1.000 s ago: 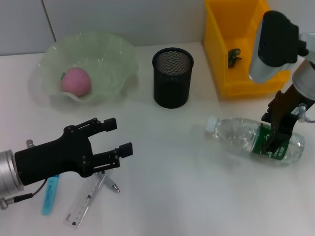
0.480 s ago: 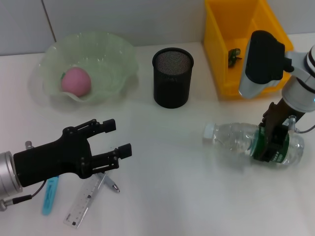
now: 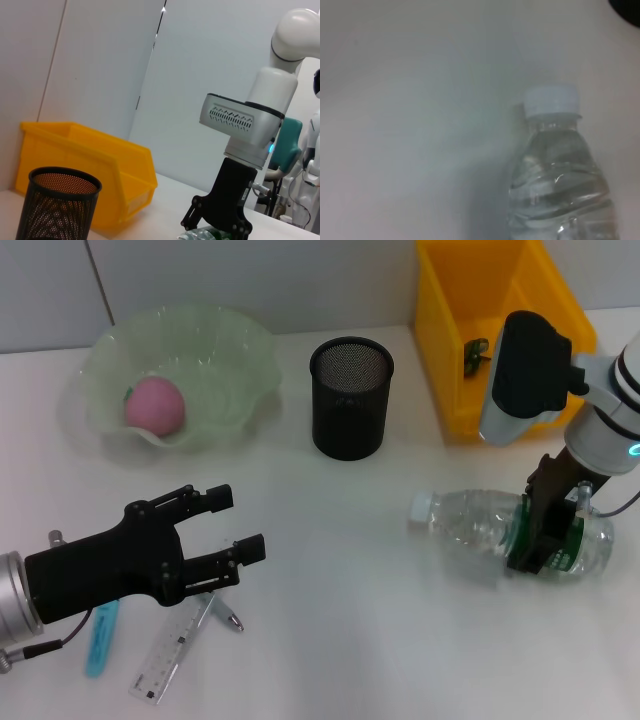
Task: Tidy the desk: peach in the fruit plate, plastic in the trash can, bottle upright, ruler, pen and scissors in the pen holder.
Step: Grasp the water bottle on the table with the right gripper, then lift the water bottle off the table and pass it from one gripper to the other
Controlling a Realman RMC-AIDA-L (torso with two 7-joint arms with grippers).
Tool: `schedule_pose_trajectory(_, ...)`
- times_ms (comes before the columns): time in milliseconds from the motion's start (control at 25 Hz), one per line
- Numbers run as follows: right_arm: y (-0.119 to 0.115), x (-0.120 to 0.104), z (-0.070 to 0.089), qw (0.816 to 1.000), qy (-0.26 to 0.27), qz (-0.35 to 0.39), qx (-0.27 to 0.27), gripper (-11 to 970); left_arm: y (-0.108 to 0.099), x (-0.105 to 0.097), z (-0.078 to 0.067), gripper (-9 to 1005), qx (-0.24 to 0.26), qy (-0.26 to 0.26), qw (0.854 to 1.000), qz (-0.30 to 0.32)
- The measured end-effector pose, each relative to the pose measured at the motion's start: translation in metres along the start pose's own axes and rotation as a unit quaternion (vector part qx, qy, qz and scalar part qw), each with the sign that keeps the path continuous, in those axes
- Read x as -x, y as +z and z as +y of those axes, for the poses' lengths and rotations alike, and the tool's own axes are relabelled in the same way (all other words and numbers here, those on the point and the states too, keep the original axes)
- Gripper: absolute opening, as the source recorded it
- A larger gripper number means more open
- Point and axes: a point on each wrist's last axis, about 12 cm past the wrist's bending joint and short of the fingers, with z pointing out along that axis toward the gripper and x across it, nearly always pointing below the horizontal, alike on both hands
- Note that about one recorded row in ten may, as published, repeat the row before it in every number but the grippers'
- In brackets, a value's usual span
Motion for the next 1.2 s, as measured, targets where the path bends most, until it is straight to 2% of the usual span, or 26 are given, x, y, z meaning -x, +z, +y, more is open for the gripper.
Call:
schedule_pose_trajectory(680, 0.007, -0.001, 0.002, 1.000, 0.004, -0.011, 0.002, 804, -0.002, 0.001, 0.000, 818, -0.002, 0.000, 1.000, -0.001)
schedule_pose_trajectory(1200, -0.003, -0.002, 0.005, 0.998, -0.003, -0.066, 0.016, 790, -0.005, 0.002, 0.000, 818, 0.001, -0.003, 1.000, -0.006)
